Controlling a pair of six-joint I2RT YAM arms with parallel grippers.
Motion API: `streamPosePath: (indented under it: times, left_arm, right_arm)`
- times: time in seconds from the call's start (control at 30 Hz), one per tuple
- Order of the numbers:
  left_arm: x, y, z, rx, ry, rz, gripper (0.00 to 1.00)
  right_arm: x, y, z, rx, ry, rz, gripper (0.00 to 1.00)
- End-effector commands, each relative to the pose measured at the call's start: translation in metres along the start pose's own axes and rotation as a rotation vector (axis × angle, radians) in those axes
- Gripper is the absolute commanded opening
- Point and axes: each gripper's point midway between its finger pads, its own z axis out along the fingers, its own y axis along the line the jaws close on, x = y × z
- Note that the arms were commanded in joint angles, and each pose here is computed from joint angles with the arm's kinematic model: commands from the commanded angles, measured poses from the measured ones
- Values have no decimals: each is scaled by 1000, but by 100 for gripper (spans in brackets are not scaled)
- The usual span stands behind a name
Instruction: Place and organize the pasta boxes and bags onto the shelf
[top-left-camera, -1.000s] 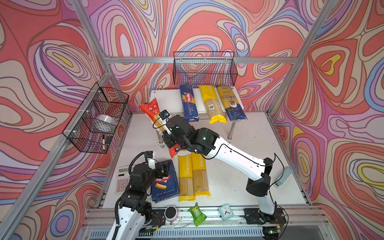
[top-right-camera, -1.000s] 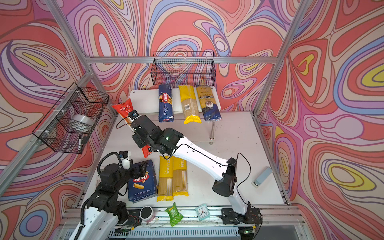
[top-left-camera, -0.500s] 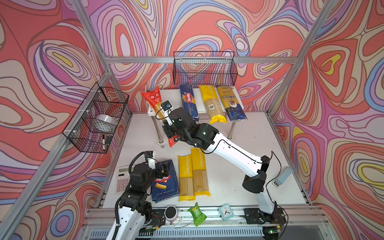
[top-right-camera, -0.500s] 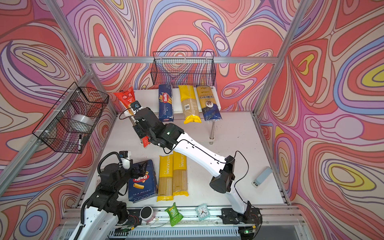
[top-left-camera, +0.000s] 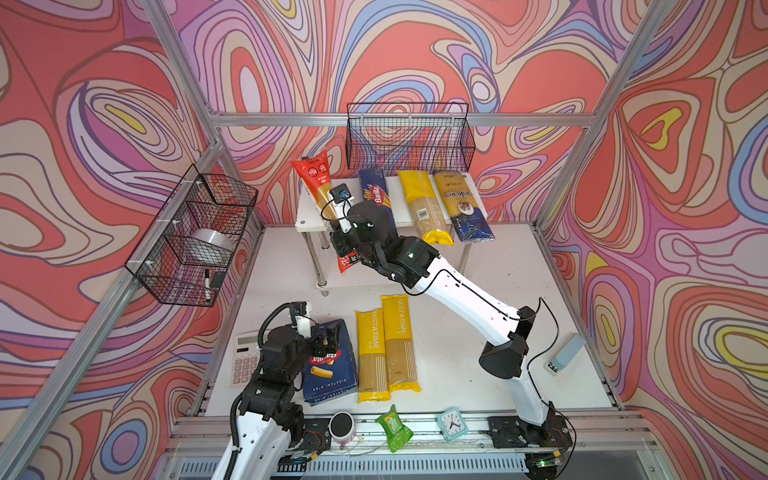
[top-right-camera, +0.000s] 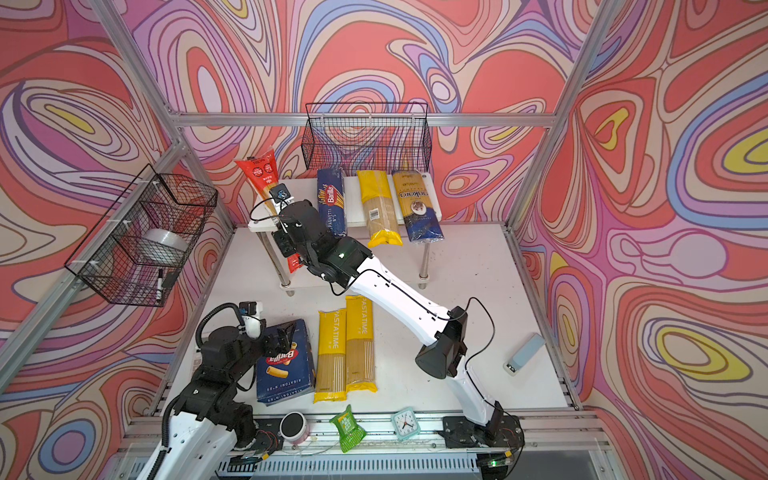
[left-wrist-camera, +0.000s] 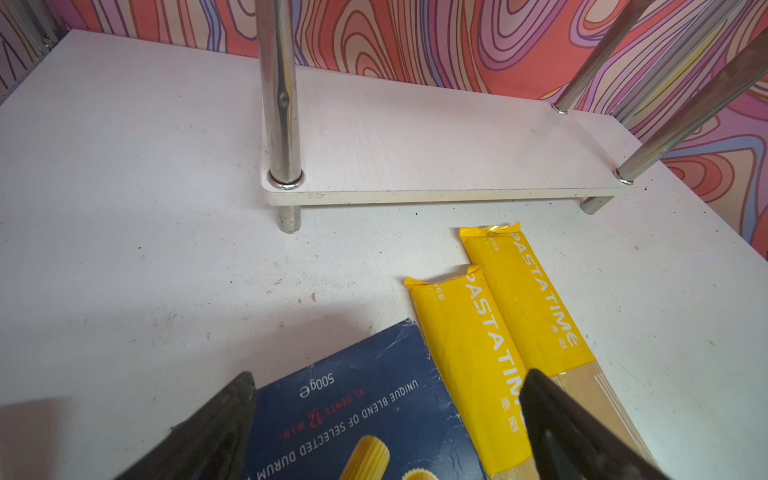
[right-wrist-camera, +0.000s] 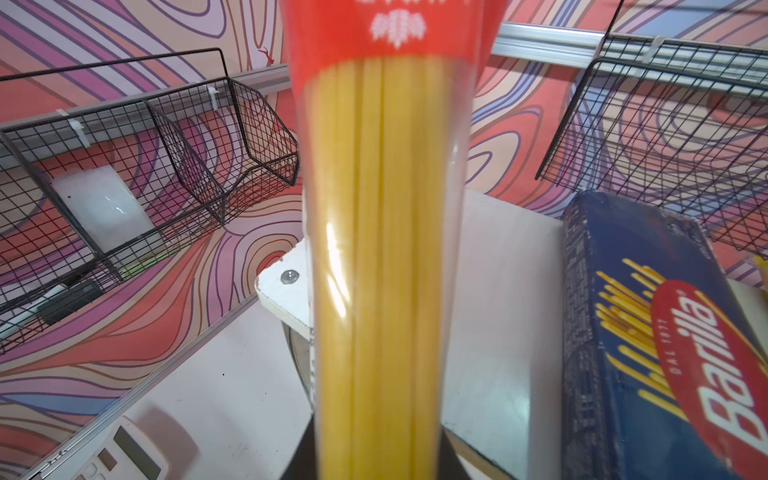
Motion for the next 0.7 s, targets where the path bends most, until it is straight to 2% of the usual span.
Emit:
streamPosePath:
  times: [0.0, 0.37, 0.53, 0.67]
  left_arm:
    - [-1, -4, 1, 18, -1, 7, 100]
    - [0, -4, 2, 22, 4, 8, 100]
    - [-1, -4, 2, 22, 2, 9, 100]
    - [-1, -4, 2, 22, 3, 9, 100]
  right_arm:
    - [-70, -16, -18, 16, -230, 74, 23]
    - [-63, -39, -1, 48, -221, 96, 24]
    - [-58, -46, 5, 63, -213, 112, 42]
    - [-54, -51, 10, 71, -209, 123, 43]
